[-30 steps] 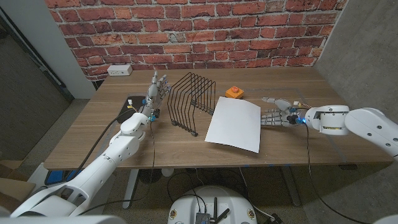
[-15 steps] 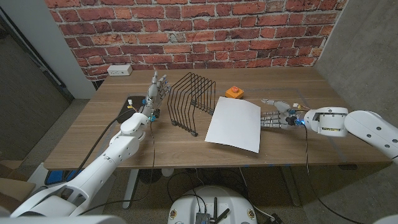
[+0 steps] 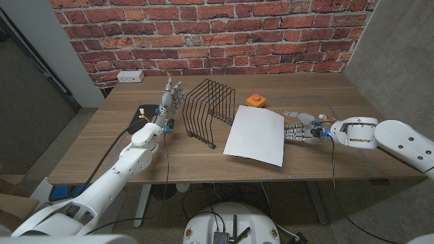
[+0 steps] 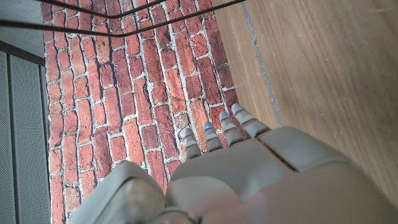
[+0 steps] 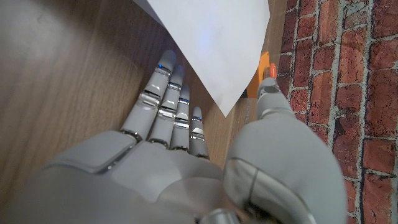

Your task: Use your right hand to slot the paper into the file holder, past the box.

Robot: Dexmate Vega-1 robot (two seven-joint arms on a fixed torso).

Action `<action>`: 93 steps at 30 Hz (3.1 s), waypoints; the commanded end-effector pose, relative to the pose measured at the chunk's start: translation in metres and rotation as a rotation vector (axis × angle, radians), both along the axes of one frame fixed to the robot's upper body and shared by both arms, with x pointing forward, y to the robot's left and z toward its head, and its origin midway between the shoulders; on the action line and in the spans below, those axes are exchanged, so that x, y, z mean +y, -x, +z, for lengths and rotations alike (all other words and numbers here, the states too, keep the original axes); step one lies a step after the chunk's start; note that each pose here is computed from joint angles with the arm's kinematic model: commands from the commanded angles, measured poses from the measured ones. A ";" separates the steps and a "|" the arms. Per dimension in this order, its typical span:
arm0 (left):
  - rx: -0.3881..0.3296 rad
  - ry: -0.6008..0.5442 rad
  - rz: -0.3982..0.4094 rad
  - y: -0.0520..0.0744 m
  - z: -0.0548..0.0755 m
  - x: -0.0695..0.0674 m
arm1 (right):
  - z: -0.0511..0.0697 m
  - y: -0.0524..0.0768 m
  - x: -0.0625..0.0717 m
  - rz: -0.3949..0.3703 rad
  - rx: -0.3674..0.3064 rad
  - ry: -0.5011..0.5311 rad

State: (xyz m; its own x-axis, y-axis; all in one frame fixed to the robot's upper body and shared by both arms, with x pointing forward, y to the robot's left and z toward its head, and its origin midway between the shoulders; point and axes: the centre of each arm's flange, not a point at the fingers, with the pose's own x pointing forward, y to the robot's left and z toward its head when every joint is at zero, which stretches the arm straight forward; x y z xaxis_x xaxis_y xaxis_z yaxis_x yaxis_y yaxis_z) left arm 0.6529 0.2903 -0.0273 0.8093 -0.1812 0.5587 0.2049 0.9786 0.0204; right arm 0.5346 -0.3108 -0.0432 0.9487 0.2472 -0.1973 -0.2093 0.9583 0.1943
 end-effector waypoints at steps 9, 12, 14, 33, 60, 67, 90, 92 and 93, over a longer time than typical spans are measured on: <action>0.000 0.000 0.000 0.000 0.000 0.000 | 0.000 -0.009 0.004 0.056 0.030 -0.015; 0.000 0.000 0.000 0.000 0.000 0.000 | 0.000 -0.011 0.005 0.063 0.029 -0.017; 0.000 0.000 0.000 0.000 0.000 0.000 | 0.000 -0.012 0.005 0.068 0.032 -0.016; 0.000 0.000 0.000 0.000 0.000 0.000 | 0.000 -0.018 0.010 0.096 0.039 -0.029; 0.000 0.000 0.000 0.000 0.000 0.000 | 0.001 -0.027 0.012 0.099 0.075 -0.046; 0.000 0.000 0.000 0.000 0.000 0.000 | 0.000 -0.028 0.012 0.101 0.077 -0.055; 0.000 0.000 0.000 0.000 0.000 0.000 | 0.001 -0.034 0.012 0.118 0.082 -0.042; 0.000 0.000 0.000 0.000 0.000 0.000 | 0.001 -0.035 0.012 0.122 0.082 -0.043; 0.000 0.000 0.000 0.000 0.000 0.000 | 0.001 -0.035 0.012 0.125 0.083 -0.044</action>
State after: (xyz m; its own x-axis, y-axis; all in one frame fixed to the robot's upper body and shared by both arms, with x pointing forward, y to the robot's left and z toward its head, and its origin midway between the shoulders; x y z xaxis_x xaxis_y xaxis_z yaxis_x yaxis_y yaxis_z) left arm 0.6529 0.2904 -0.0274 0.8096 -0.1811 0.5584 0.2048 0.9786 0.0203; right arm 0.5665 -0.2982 -0.0426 0.8953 0.3635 -0.2575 -0.2973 0.9181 0.2622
